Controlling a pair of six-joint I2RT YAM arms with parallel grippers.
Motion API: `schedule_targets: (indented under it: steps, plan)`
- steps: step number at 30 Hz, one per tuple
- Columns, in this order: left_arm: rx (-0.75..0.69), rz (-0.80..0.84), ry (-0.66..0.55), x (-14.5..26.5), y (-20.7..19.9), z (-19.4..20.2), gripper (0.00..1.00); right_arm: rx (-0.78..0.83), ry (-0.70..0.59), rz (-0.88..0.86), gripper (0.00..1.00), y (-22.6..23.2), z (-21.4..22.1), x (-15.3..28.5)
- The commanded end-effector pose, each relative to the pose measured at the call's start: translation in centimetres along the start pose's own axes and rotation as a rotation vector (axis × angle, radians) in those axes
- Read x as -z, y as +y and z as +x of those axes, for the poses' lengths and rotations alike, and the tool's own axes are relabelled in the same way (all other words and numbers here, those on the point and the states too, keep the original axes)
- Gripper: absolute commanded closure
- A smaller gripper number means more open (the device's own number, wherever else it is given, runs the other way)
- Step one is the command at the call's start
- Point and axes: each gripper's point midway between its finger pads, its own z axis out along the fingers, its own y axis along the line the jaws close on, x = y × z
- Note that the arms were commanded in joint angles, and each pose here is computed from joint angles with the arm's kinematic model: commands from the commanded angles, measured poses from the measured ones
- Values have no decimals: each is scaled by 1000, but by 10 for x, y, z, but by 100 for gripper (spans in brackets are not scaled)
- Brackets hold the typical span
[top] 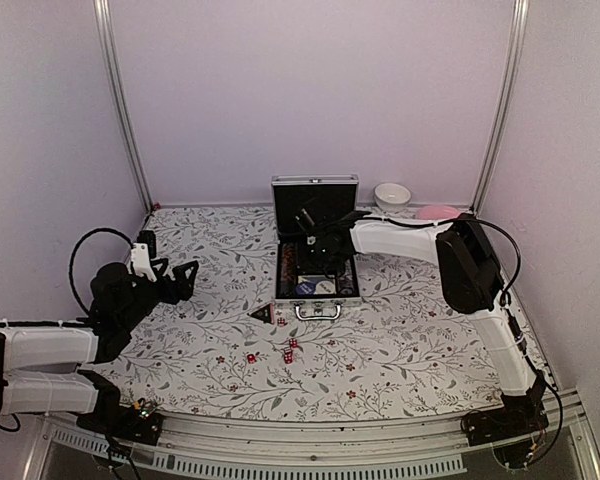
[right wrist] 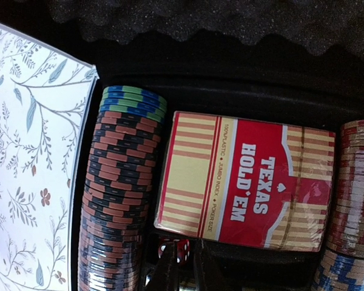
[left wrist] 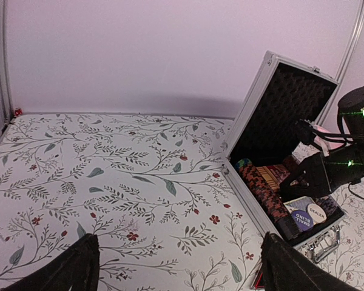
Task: Pack up texas hold em set
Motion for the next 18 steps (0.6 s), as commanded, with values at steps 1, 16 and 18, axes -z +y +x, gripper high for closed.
schedule_targets:
  steps: [1,16,18]
  plan:
    - [7,17,-19,-2,-7,-10,8,6,5,32,90,-7,3,-10]
    - [8,19,-18,-2,-7,-10,8,0,63,39,91,-13,22,-17]
    - [8,19,-18,-2,-7,-10,7,-3,68,37,91,-13,24,-17]
